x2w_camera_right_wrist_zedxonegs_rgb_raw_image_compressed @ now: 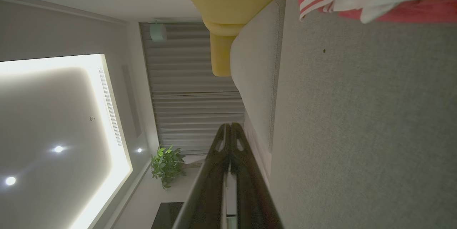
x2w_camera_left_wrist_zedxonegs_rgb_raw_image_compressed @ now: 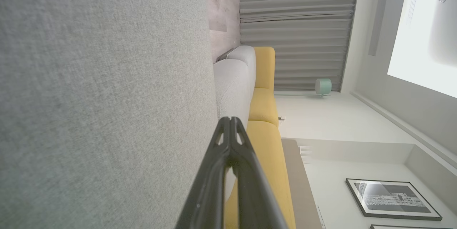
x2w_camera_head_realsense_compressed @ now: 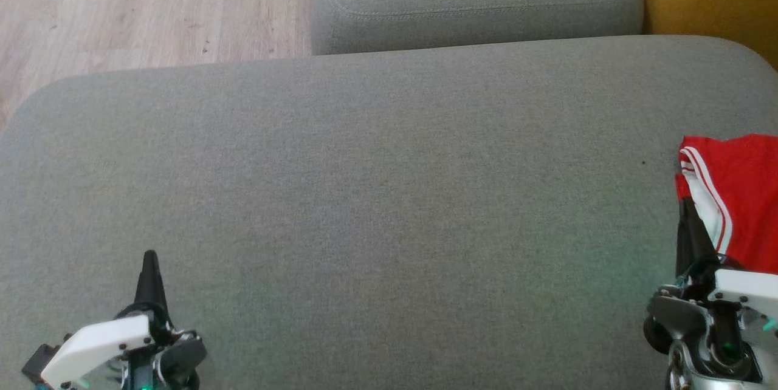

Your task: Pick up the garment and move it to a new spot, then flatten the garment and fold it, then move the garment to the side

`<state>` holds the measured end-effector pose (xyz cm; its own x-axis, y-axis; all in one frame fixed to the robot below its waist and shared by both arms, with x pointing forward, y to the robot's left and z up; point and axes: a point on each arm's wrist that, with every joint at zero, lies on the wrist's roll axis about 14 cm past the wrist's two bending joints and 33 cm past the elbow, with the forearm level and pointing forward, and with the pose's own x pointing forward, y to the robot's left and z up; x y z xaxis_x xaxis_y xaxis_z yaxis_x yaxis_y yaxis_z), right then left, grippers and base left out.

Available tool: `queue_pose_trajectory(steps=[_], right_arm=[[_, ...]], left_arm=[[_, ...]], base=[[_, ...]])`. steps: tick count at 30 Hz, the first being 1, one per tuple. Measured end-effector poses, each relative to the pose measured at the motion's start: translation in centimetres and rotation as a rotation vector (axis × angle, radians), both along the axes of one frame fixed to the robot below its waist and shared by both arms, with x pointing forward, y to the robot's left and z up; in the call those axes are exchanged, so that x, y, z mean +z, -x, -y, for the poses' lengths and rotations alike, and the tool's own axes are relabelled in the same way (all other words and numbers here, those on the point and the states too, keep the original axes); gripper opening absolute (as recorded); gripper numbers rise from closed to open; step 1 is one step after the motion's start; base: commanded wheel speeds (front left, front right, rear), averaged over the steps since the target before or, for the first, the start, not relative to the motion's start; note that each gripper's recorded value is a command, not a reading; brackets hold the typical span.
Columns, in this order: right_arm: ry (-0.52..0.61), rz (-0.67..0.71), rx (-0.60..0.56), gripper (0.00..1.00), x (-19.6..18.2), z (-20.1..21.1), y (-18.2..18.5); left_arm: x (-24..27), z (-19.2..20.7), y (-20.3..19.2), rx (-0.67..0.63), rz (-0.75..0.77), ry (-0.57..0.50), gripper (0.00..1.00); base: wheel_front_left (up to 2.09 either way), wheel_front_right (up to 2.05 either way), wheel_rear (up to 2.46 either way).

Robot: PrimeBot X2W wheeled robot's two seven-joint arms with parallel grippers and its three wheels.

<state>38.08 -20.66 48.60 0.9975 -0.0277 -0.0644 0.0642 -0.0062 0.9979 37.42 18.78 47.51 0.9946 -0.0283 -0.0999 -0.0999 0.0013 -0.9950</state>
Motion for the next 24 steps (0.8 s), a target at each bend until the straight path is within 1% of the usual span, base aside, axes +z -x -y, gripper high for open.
queue_pose_trajectory(steps=[24], right_arm=[[0.0, 0.0, 0.0, 0.0, 0.01, 0.0, 0.0]], left_arm=[[0.0, 0.0, 0.0, 0.0, 0.0, 0.0, 0.0]], base=[[0.0, 0.0, 0.0]])
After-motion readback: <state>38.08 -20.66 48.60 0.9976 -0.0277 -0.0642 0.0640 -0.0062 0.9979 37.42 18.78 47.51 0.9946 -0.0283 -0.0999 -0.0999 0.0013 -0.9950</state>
